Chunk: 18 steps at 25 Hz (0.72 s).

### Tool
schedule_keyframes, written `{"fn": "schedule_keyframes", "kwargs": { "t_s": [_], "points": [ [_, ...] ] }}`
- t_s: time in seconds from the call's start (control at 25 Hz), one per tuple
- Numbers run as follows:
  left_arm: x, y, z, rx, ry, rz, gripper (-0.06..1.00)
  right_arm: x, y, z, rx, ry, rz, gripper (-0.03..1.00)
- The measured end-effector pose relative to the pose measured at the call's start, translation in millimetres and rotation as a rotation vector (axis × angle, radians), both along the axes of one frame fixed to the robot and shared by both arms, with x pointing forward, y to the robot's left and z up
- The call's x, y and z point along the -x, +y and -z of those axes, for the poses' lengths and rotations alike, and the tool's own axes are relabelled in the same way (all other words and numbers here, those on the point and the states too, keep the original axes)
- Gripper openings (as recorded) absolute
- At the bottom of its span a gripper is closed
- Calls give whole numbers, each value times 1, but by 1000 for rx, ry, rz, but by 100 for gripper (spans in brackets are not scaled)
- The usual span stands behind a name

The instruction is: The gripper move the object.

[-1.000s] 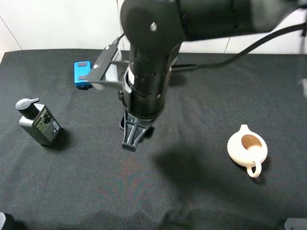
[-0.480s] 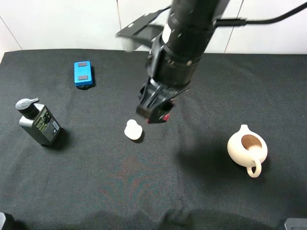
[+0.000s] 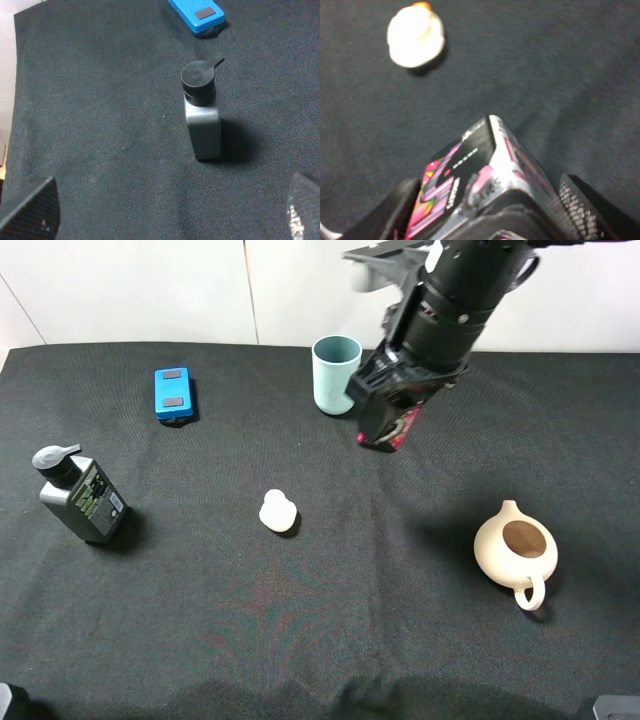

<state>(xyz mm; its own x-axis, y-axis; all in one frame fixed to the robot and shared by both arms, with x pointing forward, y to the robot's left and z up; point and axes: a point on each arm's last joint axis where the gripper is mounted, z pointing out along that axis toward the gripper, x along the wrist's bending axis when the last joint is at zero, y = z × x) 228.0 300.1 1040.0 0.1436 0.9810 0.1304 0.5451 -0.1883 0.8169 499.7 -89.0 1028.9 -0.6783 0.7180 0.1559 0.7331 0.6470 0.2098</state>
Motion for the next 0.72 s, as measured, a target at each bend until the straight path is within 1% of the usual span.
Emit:
{"fn": "schedule_keyframes", "kwargs": {
  "t_s": [0.16, 0.32, 0.52, 0.64, 0.72],
  "points": [
    [0, 0, 0, 0, 0, 0, 96, -16, -21, 0, -2, 4, 90, 42],
    [0, 0, 0, 0, 0, 0, 96, -27, -38, 0, -3, 2, 151, 42],
    [0, 0, 0, 0, 0, 0, 96, -38, -52, 0, -20, -23, 220, 42],
    [0, 0, 0, 0, 0, 0, 96, -46, -61, 5, -14, -16, 262, 42],
    [0, 0, 0, 0, 0, 0, 96, -51, -61, 13, -8, -14, 271, 42]
  ]
}}
